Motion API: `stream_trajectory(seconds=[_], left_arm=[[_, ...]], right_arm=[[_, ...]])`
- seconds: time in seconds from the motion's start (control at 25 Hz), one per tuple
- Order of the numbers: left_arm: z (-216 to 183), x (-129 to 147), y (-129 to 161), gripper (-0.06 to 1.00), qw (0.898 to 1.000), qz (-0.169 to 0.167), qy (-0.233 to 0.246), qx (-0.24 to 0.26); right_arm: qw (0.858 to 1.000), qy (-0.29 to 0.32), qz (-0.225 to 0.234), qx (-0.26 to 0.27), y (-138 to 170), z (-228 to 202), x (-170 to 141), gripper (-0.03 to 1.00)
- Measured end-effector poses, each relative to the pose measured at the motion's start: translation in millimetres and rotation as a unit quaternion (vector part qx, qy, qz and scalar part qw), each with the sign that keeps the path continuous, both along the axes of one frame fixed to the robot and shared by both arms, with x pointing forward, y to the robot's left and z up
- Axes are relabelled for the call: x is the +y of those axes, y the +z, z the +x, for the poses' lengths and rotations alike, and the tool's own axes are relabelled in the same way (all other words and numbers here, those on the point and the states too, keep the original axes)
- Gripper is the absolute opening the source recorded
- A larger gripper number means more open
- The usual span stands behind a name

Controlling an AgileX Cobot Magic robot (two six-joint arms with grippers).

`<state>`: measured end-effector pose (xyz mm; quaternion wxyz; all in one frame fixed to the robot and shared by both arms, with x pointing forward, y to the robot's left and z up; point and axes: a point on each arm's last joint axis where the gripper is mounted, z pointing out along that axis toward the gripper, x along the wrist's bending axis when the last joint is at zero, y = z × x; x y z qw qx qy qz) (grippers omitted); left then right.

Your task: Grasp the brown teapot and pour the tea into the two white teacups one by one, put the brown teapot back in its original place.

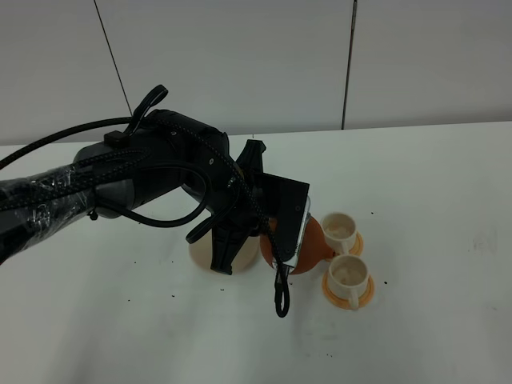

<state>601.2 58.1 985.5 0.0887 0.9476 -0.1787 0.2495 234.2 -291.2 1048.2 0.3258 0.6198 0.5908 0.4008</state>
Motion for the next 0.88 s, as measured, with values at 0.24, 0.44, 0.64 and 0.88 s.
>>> stream_trajectory(seconds=[0.24,0.44,0.64,0.88], left_arm=[[-1.6,-2.8,0.3,0.17,1.000,0.010,-0.011,-0.008],[0.0,-5.1,1.8,0.17,1.000,0.000,-0.012,-0.022],[0.5,-5.6,1.7,0.17,1.000,-0.002,-0.013,-0.024],[1.8,-6.6,-5.2,0.17,1.000,0.001,-0.012,-0.019]], right_arm=[[1.000,0.000,0.000,0.000,0.0,0.0,0.0,0.36],[1.000,0.000,0.000,0.000,0.0,0.0,0.0,0.36],[1.000,0.000,0.000,0.000,0.0,0.0,0.0,0.36],[1.000,0.000,0.000,0.000,0.0,0.0,0.0,0.36]])
